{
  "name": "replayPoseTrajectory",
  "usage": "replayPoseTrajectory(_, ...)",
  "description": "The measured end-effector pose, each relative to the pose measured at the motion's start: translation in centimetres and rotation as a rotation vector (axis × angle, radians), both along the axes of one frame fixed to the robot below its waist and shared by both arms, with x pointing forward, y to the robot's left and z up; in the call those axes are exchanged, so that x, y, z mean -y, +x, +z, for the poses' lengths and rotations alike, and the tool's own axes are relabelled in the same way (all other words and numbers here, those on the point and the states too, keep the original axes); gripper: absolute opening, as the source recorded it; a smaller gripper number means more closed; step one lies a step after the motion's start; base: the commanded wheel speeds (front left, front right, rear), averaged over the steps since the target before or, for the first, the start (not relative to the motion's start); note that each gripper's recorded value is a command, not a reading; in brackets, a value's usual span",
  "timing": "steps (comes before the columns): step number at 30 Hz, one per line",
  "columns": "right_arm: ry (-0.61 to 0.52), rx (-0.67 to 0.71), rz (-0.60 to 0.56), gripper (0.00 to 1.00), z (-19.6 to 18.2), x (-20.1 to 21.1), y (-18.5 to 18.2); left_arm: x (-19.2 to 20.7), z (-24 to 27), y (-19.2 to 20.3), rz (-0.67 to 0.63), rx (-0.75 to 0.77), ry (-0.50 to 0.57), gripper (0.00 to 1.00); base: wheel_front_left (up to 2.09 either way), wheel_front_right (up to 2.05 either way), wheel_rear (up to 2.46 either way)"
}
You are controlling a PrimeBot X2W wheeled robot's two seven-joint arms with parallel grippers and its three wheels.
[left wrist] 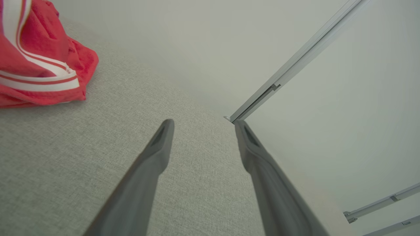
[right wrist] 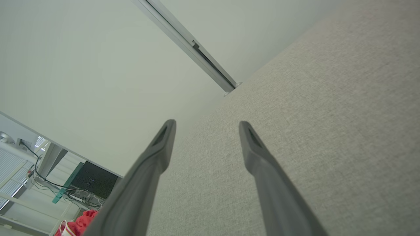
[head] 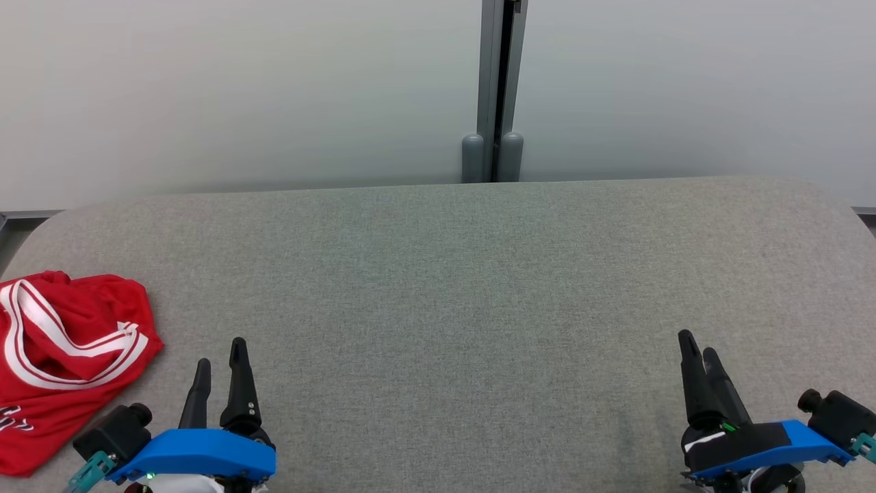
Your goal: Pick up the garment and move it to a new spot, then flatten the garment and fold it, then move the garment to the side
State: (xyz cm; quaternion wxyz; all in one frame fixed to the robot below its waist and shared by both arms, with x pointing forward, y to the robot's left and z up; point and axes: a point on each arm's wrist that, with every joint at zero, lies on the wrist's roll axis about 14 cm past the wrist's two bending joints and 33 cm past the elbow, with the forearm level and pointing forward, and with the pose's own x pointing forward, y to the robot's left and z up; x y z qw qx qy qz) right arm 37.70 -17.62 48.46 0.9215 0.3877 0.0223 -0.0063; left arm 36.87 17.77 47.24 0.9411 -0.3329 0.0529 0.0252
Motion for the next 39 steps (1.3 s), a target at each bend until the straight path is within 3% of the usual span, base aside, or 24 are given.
replayPoseTrajectory(20,-0.217,0.038,0.021,1.0,0.5,-0.3,0.1,0.7,-0.4,-0.5,-0.055,0.013,0.25,1.0,0.0,0.0,0.0)
replayPoseTrajectory(39,-0.364,0.059,0.043,1.0,0.4,-0.7,0.0,1.2,-1.0,-0.9,-0.079,0.007,0.412,1.0,0.0,0.0,0.0)
